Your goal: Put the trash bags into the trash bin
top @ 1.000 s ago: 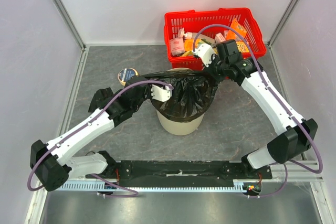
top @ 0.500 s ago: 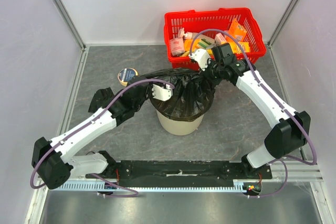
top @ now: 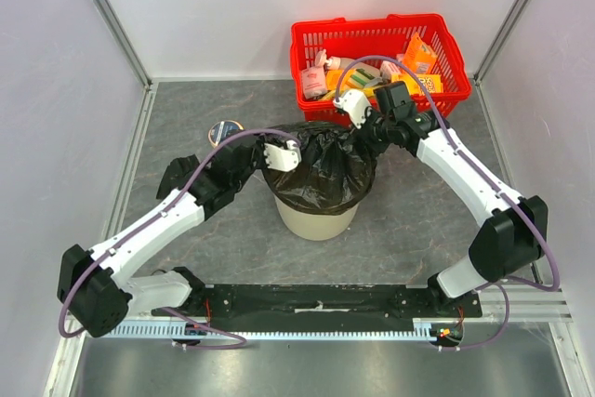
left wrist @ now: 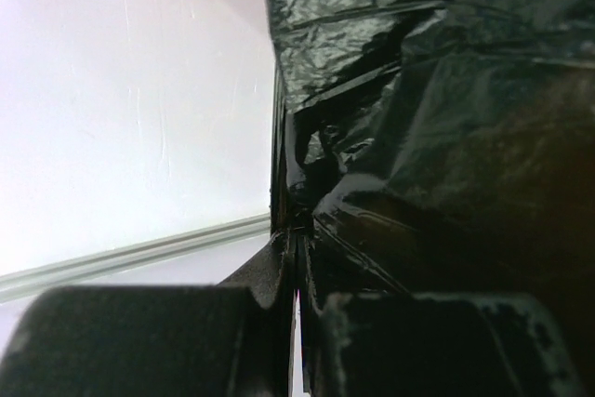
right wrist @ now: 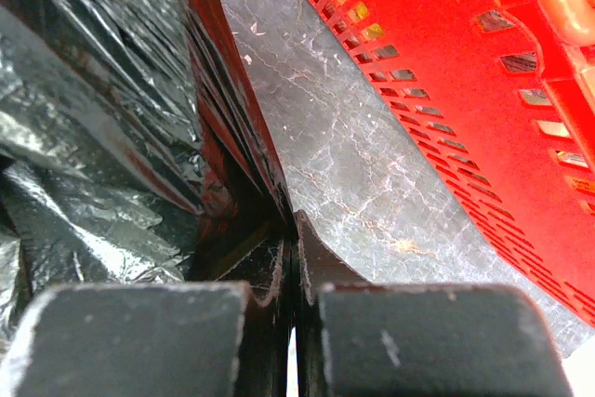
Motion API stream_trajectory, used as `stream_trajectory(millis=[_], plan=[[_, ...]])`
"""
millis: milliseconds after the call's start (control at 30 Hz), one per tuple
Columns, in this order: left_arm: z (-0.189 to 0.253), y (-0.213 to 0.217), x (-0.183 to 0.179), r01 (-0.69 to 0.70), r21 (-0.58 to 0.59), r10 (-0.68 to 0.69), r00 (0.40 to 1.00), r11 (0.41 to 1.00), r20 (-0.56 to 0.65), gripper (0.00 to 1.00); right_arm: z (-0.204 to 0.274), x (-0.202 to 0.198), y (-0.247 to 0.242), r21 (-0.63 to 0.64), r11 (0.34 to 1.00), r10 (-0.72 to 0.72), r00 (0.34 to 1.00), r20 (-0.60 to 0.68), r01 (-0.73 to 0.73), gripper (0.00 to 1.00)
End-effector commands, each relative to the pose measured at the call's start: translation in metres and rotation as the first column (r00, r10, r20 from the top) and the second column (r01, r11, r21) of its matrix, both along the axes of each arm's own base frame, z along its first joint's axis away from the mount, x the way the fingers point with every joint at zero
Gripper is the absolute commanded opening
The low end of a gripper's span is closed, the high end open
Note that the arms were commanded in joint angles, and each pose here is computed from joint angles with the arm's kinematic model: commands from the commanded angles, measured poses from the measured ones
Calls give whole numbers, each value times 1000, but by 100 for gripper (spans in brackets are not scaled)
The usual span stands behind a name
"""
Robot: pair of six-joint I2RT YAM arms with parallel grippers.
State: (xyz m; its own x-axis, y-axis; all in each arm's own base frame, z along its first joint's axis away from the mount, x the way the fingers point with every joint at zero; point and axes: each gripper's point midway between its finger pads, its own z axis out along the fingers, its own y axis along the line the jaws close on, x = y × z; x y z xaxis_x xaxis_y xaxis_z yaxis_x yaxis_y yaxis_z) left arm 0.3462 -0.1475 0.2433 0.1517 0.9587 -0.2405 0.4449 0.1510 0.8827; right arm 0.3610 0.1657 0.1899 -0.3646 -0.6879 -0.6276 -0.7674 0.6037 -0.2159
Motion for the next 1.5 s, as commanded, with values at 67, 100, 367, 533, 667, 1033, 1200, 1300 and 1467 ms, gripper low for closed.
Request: stream_trajectory(millis=[67,100,367,533,667,1033,1200,1300,1467], plan=[[35,21,24,-137,-179,148,988,974,52,2,-4,-8,-9,-22,1000,-13,1000,-8,13,0],[39,22,28,-148,-199,161,985,969,54,2,-1,-8,-9,-19,1000,-14,1000,1,14,0],[39,18,44,-180,-261,195,980,948,32,2,11,-7,-14,-7,1000,-17,999,37,17,0],[13,20,42,-193,-209,193,981,959,-24,2,8,-10,-18,0,1000,-16,1000,24,16,0],[-8,28,33,-211,-179,200,977,961,-76,2,-2,-14,-20,2,1000,-10,1000,-1,10,0],[-35,38,-5,-163,-238,118,974,957,-191,2,-12,-30,-15,50,999,18,999,-50,-16,0],[-46,43,-16,-155,-264,88,965,952,-248,2,-14,-36,-17,60,998,11,998,-58,-8,0],[-51,45,-24,-134,-309,43,958,942,-284,2,-17,-40,-17,83,997,6,996,-84,1,0],[-62,33,-43,-84,-390,-73,925,917,-373,2,-27,-47,-16,109,994,12,992,-125,1,1]])
